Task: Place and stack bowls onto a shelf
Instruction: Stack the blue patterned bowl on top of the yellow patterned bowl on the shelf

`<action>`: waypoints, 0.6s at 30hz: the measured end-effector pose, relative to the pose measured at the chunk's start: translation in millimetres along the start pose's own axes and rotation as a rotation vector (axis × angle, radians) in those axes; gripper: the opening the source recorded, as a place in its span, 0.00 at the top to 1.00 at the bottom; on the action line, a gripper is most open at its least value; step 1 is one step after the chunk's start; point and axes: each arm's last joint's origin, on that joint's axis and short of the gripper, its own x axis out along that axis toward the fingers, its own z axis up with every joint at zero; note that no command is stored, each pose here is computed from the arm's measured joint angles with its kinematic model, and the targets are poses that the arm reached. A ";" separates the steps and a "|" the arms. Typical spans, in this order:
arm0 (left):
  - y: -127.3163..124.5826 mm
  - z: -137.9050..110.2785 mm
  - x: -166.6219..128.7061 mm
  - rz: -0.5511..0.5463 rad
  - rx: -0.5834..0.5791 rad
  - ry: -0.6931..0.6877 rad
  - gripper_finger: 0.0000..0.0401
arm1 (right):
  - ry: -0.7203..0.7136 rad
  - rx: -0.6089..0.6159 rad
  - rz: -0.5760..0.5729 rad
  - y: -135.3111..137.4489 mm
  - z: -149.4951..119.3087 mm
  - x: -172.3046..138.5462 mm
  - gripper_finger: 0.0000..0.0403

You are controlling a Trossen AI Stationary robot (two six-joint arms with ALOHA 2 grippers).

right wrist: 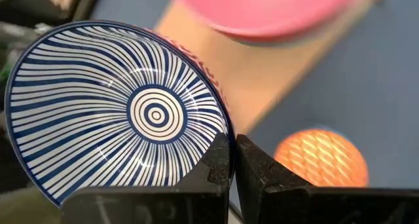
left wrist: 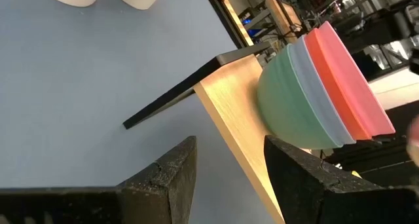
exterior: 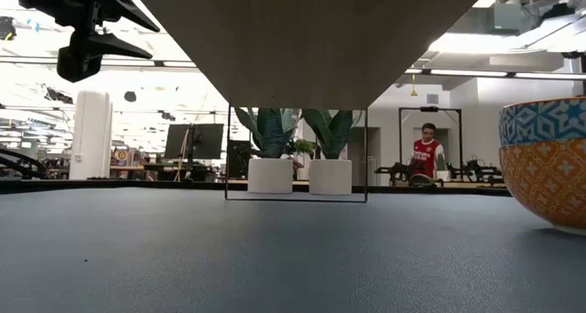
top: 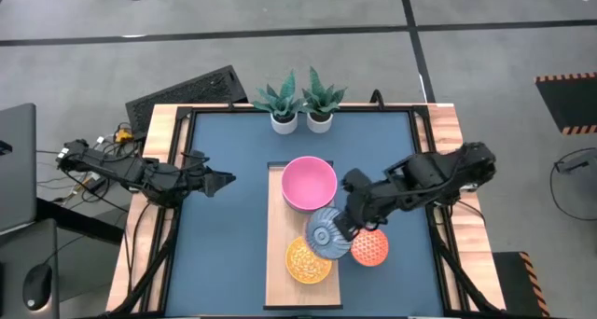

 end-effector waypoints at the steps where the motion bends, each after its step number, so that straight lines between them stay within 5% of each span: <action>1: 0.0 0.0 0.0 0.000 0.000 0.000 0.59 | -0.004 -0.019 0.014 6.9 2.0 -0.2 0.93; 18: 0.1 -3.4 3.7 0.010 0.010 0.038 0.59 | 0.097 -0.079 -0.076 26.6 0.8 54.4 0.93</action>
